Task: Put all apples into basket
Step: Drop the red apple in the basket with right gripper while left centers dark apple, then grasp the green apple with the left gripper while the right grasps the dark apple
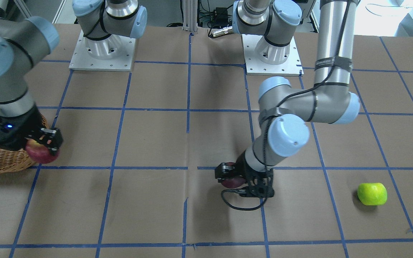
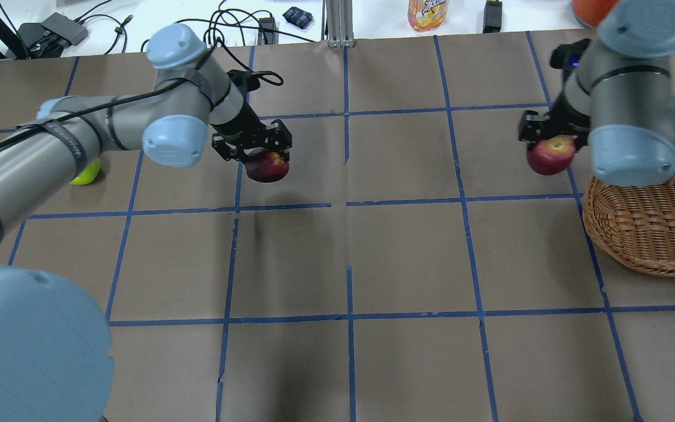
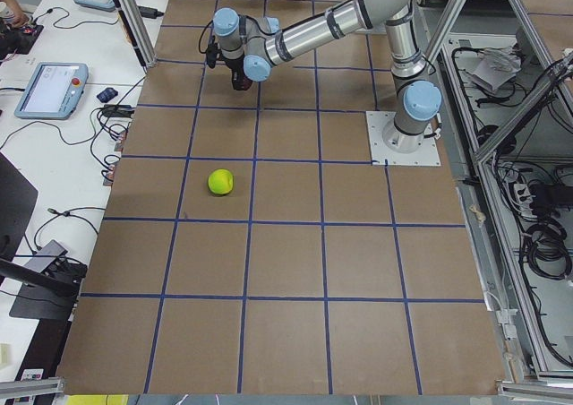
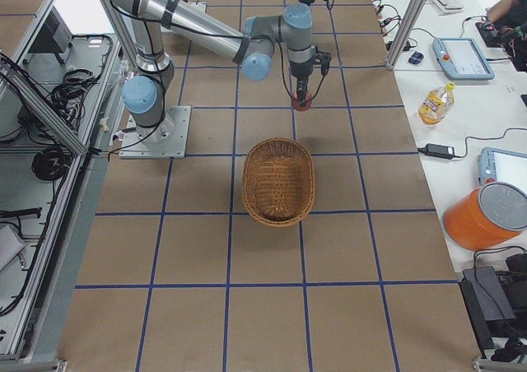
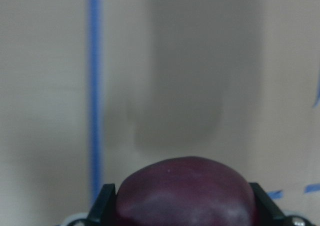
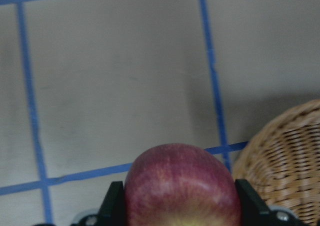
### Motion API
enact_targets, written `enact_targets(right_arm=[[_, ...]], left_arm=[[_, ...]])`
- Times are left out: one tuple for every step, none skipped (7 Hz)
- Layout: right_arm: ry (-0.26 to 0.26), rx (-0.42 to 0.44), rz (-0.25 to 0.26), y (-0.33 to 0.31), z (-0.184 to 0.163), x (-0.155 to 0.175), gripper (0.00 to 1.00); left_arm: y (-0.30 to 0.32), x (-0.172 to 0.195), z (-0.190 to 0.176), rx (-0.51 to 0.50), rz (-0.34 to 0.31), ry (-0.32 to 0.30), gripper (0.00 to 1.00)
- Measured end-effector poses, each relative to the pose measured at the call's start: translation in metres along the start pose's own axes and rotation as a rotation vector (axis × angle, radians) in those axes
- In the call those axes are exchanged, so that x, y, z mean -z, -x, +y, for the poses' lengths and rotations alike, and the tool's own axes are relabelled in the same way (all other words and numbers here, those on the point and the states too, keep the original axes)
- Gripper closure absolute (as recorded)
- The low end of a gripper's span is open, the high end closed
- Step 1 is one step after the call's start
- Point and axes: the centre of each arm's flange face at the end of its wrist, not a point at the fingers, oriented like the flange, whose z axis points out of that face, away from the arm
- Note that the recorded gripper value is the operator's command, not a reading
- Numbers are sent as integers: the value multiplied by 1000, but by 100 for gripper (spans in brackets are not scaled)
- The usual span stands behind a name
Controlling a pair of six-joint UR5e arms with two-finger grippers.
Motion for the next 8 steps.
enact_targets(right_arm=[[9,46,-17,-75,4,-11,42],[-10,88,-66,-145,12,-22,36],[-36,136,-101,-203,22,-38,36],[-54,191,-102,-244,30,-62,31],[-62,226,-88,-276,38,-88,0],[-60,238,-86,-298,46,-110,0],[-51,243,-97,-307,52,-120,0],[-32,241,-119,-307,57,-116,0]], left_arm=[[-42,-24,14,27,4,-16,77],[-70,-44,28,38,4,-27,2],[-85,-56,37,57,0,-32,0],[-94,-62,45,83,-11,-35,0],[-98,-59,49,98,-21,-43,0],[-92,-38,41,120,-17,-70,0],[-64,10,17,154,-9,-99,0],[-22,67,-9,161,-8,-95,0]])
